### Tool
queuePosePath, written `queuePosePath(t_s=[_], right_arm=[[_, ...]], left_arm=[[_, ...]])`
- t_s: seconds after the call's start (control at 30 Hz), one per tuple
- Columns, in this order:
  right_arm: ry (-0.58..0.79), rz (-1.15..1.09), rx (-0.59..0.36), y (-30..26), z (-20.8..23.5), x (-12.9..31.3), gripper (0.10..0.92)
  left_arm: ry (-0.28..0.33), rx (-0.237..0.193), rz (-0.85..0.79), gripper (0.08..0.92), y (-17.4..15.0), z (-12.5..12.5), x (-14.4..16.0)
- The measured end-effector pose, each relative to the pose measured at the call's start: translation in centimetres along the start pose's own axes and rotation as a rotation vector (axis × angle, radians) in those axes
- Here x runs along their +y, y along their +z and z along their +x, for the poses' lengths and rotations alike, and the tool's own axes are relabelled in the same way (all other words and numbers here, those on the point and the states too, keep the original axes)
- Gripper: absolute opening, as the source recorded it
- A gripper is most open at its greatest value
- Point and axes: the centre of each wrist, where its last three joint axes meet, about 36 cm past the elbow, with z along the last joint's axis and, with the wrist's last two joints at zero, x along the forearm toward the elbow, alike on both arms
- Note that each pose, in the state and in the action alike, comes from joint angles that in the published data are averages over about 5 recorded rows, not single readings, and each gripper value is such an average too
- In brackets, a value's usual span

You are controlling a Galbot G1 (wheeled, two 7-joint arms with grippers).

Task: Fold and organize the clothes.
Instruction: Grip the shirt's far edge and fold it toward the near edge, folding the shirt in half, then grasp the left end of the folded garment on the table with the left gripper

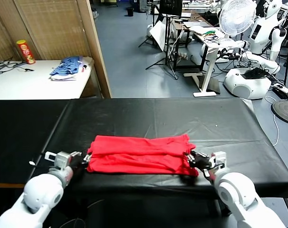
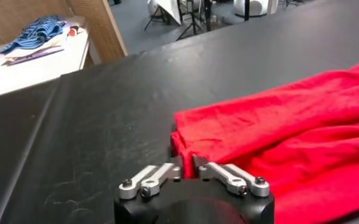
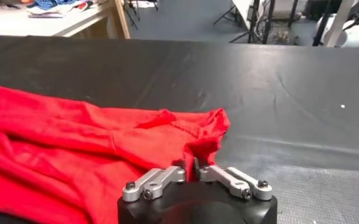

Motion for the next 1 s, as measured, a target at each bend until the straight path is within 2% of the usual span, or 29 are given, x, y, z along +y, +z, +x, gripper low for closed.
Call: queuePosePath(t_s=[0.07, 0.13, 0.27, 0.63, 0.83, 0.9, 1.0], right_arm=[[0.034, -0.007, -0.016, -0.4, -0.4, -0.4, 0.727], [0.067, -0.002, -0.032, -0.7, -1.2, -0.5, 0.778], [0.109, 0.015, -0.063, -0.7, -3.7, -0.1, 0.797], [0.138, -0.004, -0.047, 0.5, -9.1, 0.2, 0.798], [0.135, -0.009, -0.036, 1.0, -10.5, 0.6, 0.776], [0.132, -0.004, -0.038, 1.1, -10.8, 0.7, 0.714], [0.134, 0.005, -0.047, 1.7, -11.3, 1.2, 0.574]], left_arm=[[0.003, -0.016, 0.024, 0.637, -0.9, 0.2, 0.6], [-0.003, -0.028, 0.056, 0.728, -1.6, -0.1, 1.1], [-0.006, -0.032, 0.138, 0.793, -2.4, -1.7, 1.9], [0.085, 0.008, 0.329, 0.798, -1.3, -7.9, 1.8], [0.093, 0.023, 0.398, 0.776, -0.3, -10.0, 1.7], [0.088, 0.023, 0.41, 0.727, -0.1, -10.4, 1.6], [0.071, 0.012, 0.416, 0.582, 0.3, -10.8, 1.5]])
